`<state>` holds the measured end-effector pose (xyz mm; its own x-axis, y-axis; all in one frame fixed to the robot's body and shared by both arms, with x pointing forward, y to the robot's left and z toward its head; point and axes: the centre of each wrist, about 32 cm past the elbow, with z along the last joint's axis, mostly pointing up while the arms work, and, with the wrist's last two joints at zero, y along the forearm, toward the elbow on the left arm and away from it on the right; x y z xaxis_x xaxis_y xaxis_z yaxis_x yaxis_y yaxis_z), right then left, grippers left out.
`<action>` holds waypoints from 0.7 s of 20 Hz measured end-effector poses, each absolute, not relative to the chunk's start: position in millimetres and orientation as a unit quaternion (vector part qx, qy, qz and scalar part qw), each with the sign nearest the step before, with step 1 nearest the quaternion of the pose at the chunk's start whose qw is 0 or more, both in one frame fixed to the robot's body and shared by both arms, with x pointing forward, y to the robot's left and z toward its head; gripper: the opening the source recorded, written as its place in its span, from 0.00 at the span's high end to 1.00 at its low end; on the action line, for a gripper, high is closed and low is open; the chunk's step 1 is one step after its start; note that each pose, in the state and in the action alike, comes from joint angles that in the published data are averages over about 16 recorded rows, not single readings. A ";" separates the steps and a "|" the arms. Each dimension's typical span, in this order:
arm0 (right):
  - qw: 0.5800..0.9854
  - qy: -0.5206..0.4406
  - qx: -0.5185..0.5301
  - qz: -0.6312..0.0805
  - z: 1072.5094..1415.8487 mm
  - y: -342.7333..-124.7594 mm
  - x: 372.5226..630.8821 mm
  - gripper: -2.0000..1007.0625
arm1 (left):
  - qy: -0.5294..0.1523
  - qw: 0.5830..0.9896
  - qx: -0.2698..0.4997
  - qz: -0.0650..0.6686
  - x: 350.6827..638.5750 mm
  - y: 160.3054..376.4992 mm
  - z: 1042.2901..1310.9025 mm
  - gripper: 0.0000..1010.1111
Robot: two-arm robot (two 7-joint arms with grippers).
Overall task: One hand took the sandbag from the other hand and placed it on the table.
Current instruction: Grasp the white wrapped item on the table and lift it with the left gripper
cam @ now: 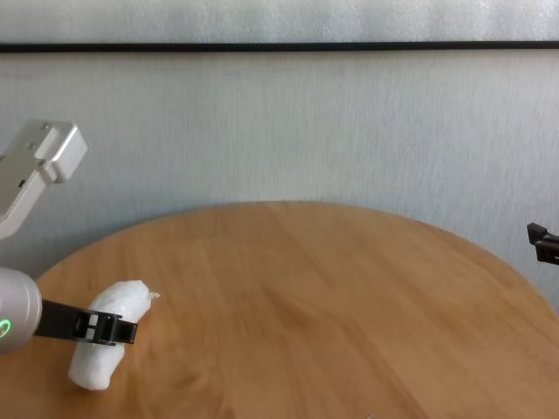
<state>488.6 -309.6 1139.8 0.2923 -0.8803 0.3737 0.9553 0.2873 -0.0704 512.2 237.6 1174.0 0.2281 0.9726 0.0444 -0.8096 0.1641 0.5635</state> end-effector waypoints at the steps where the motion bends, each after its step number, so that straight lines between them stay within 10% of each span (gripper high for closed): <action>1: 0.791 -0.132 -0.142 -0.580 1139.8 -309.6 488.6 0.01 | 0.167 0.744 0.245 0.599 512.2 237.5 1174.1 0.41; 14: 0.791 -0.132 -0.142 -0.580 1139.8 -309.6 488.6 0.01 | 0.168 0.744 0.245 0.599 512.2 237.4 1174.4 0.50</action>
<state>488.6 -309.6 1139.8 0.2923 -0.8803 0.3737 0.9553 0.2873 -0.0704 512.2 237.4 1174.4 0.2258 0.9732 0.0438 -0.8085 0.1621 0.5657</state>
